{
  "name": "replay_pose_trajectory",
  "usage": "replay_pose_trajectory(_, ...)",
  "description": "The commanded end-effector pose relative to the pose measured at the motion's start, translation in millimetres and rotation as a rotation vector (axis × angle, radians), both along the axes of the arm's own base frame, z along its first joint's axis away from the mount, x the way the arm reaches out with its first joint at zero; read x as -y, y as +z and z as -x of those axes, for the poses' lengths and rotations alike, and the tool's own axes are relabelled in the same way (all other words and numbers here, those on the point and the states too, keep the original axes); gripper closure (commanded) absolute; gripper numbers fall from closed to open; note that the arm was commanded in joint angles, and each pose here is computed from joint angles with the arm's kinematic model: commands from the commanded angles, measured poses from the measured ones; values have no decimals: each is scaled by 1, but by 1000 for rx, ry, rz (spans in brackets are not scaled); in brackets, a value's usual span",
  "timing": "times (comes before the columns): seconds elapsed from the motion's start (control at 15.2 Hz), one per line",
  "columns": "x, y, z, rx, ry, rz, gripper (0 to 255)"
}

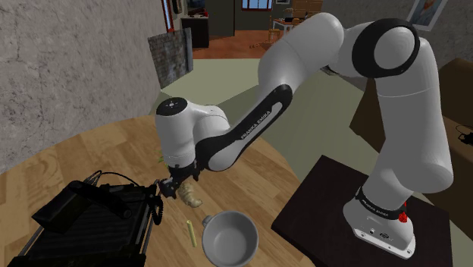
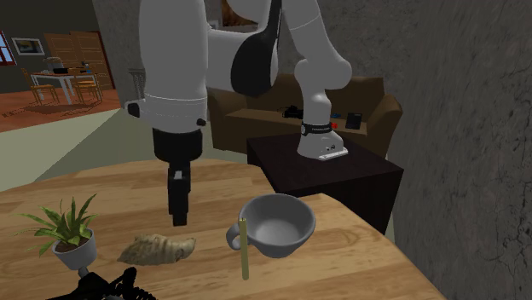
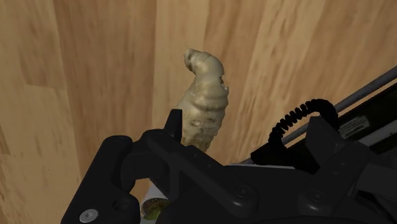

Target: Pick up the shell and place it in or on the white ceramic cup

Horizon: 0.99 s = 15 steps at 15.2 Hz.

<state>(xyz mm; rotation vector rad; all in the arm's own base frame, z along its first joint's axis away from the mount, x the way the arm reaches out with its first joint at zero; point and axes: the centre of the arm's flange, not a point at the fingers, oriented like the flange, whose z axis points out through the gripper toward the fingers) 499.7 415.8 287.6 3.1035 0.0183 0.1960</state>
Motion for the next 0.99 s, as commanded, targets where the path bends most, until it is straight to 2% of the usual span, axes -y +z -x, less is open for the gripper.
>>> replay_pose_trajectory(0.0, -2, -12, -2, 1, -1, 0, 0)
replay_pose_trajectory(0.26, -1, -31, -5, 1, -1, 0, 0)
replay_pose_trajectory(0.73, -1, -30, -5, 1, -1, 0, 0)
replay_pose_trajectory(0.79, -1, -30, -5, 1, -1, 0, 255)
replay_pose_trajectory(0.92, -1, -30, -5, 1, -1, 0, 255)
